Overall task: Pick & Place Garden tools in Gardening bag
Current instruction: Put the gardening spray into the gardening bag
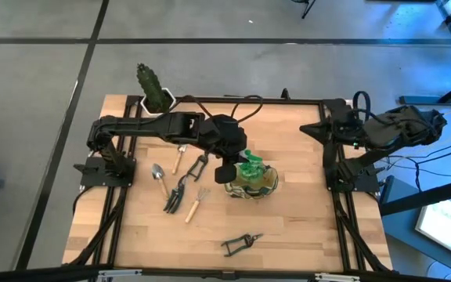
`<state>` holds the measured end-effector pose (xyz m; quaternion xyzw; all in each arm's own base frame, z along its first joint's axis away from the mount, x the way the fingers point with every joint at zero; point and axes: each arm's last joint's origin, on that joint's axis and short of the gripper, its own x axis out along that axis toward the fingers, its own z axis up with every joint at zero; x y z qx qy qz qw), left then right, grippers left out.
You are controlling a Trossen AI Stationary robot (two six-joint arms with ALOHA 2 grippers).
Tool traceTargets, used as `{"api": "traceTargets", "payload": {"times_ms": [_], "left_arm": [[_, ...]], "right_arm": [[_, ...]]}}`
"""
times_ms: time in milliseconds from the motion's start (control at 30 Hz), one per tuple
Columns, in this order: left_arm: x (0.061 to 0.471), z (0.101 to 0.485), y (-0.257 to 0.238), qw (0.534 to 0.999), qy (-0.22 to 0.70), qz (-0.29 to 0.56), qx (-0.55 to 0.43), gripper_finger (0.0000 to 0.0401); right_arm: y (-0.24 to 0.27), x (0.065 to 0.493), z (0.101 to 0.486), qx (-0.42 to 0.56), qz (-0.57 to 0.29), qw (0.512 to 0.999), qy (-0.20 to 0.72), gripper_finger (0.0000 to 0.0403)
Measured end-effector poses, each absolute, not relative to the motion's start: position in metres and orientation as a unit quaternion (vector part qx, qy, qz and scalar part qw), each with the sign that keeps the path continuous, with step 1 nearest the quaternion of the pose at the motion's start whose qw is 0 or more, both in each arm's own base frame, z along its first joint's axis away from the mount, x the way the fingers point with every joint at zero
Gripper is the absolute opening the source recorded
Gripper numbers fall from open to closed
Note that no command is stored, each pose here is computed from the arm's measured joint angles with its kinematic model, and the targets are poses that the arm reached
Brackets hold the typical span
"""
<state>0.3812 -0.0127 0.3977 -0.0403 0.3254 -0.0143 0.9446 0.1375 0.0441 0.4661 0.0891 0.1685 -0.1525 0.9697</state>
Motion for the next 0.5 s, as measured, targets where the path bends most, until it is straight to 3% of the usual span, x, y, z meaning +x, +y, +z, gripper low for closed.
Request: {"api": "traceTargets", "payload": {"times_ms": [167,500], "left_arm": [[0.374,0.389,-0.011,0.925,0.376,0.008,-0.047,0.0042],[0.38,0.385,-0.014,0.923,0.377,-0.005,-0.077,0.0042]], "right_arm": [[0.044,0.135,0.461,0.075,-0.147,0.967,0.195,0.0],[0.044,0.137,0.434,0.066,-0.157,0.958,0.23,0.0]]}}
